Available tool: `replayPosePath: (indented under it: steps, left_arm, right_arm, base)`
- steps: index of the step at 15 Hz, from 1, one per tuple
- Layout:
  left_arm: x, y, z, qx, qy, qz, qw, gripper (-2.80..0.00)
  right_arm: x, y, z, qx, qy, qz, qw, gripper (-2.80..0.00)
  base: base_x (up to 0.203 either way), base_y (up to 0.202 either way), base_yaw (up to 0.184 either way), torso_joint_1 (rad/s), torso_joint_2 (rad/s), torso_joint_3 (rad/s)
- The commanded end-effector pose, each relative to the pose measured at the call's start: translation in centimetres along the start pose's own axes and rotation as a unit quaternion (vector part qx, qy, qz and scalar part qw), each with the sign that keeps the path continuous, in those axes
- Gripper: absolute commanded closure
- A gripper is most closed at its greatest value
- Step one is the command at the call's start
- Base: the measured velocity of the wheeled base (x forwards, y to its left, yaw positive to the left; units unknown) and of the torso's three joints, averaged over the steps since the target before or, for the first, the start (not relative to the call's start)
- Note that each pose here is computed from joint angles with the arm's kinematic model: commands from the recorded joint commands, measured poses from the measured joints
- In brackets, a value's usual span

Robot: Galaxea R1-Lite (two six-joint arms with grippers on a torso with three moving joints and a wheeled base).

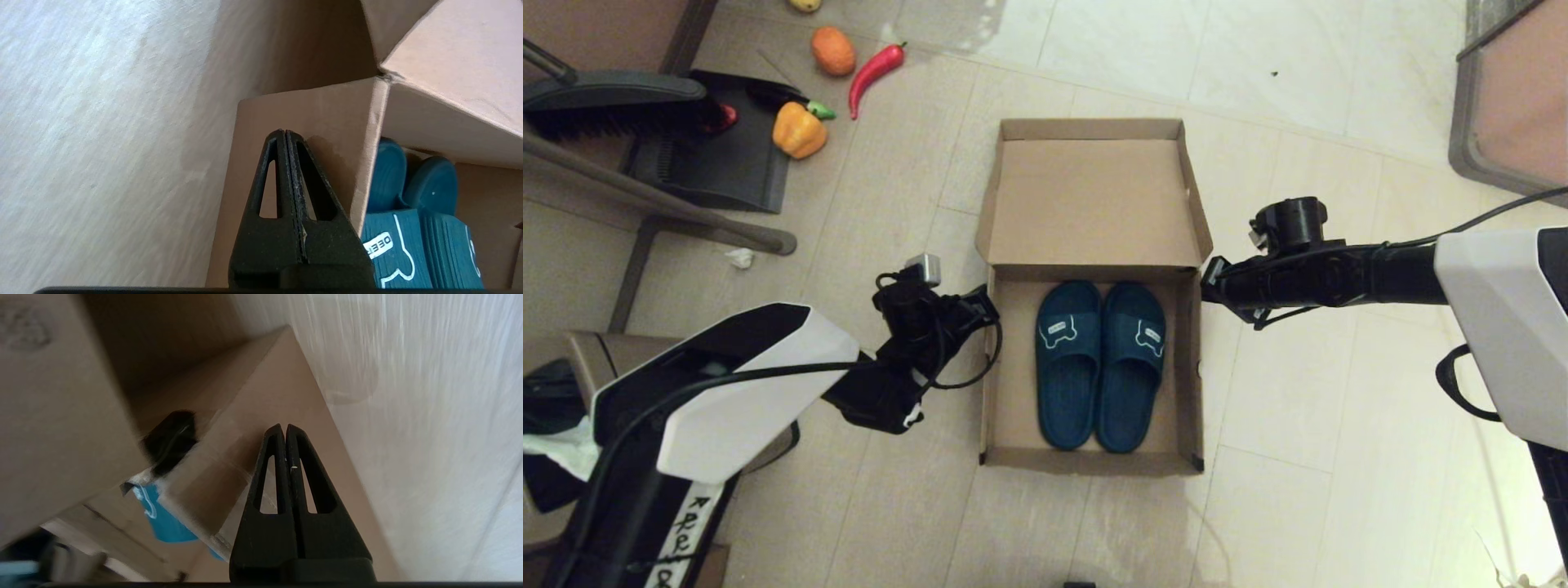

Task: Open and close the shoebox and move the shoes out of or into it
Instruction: Close the shoe box

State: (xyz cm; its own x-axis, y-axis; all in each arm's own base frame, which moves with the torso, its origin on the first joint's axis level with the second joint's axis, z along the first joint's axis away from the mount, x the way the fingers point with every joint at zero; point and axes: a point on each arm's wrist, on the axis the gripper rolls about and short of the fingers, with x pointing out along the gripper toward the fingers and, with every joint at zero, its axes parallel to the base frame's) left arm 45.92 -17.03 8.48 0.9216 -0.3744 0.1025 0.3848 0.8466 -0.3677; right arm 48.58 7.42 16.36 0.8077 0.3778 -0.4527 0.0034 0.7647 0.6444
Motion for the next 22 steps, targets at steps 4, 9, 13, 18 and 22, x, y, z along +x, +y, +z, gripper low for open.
replayPosePath:
  steps: [4, 9, 13, 18, 22]
  left_arm:
    - [-1.7, -0.2, -1.0, -0.002, 0.039, 0.009, 0.9992, 0.00]
    - [-6.3, -0.5, -2.5, -0.004, 0.107, 0.029, 0.9938, 0.00]
    - [-10.1, -0.9, -3.0, -0.002, 0.111, 0.027, 0.9935, 0.00]
    - [-11.4, -1.0, -2.0, -0.003, 0.107, 0.031, 0.9938, 0.00]
    - [-11.1, 0.9, -2.5, -0.006, 0.104, 0.053, 0.9931, 0.00]
  right_arm:
    - [0.6, 1.3, -3.1, 0.021, 0.044, -0.001, 0.999, 0.00]
    - [-1.6, 0.2, -6.3, 0.025, 0.082, -0.031, 0.996, 0.00]
    - [-4.8, -0.6, -7.6, 0.023, 0.071, -0.041, 0.996, 0.00]
    - [-8.1, -2.2, -8.7, 0.017, 0.075, -0.061, 0.995, 0.00]
    - [-8.2, -2.6, -8.7, 0.003, 0.047, -0.068, 0.997, 0.00]
  base:
    - [0.000, 0.000, 0.000, 0.000, 0.00, 0.000]
    - [0.000, 0.000, 0.000, 0.000, 0.00, 0.000]
    - [0.000, 0.000, 0.000, 0.000, 0.00, 0.000]
    - [0.000, 0.000, 0.000, 0.000, 0.00, 0.000]
    - [0.000, 0.000, 0.000, 0.000, 0.00, 0.000]
